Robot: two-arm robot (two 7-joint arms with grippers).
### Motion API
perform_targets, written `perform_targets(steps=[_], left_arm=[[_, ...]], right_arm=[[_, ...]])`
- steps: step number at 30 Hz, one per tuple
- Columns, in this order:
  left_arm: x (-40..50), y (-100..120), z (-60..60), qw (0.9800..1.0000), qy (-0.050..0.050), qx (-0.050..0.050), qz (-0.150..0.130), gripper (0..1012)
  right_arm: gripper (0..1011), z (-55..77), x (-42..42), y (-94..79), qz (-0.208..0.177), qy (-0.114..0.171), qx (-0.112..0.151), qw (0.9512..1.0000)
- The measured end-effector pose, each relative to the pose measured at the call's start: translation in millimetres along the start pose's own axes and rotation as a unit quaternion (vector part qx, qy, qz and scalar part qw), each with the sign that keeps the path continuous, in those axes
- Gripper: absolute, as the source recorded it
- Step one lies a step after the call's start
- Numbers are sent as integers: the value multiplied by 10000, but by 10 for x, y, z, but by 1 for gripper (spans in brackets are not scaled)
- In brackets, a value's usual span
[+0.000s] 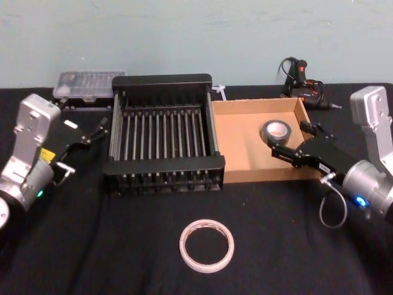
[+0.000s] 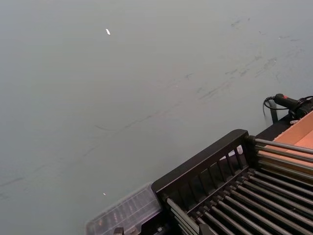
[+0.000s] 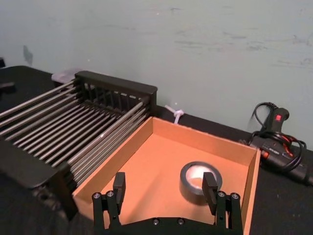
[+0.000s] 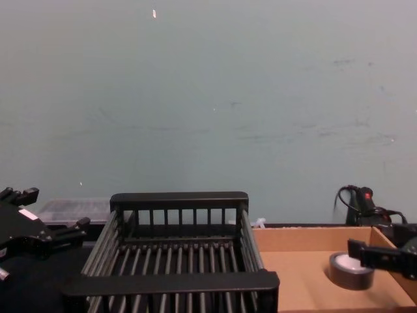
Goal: Pick up the white tape and place it into the black box , Pick up the silver tape and place it into the brown box.
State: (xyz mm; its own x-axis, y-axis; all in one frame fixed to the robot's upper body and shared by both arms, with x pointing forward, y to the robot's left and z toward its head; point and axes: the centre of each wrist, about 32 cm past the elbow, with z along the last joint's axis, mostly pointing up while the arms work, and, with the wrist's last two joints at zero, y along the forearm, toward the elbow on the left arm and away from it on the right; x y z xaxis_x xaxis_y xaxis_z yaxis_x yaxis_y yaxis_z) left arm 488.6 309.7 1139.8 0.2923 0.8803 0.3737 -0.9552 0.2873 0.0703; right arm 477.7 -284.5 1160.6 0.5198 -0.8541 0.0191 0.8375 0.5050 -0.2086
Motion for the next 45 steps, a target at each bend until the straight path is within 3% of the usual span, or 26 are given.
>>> perform_targets(steps=[16, 21, 29, 45], left_arm=[[0, 0, 0, 10000, 0, 0, 0, 1001], [0, 0, 0, 10000, 0, 0, 0, 1001], [0, 0, 0, 10000, 0, 0, 0, 1001], [0, 0, 0, 10000, 0, 0, 0, 1001]], right_arm=[[1002, -37, -160, -286, 401, -231, -98, 9989], [1003, -27, -215, -310, 532, -405, -133, 9977], [1002, -2, -382, -318, 788, -868, -276, 9927], [1002, -66, -564, -334, 1146, -1032, -496, 9868]])
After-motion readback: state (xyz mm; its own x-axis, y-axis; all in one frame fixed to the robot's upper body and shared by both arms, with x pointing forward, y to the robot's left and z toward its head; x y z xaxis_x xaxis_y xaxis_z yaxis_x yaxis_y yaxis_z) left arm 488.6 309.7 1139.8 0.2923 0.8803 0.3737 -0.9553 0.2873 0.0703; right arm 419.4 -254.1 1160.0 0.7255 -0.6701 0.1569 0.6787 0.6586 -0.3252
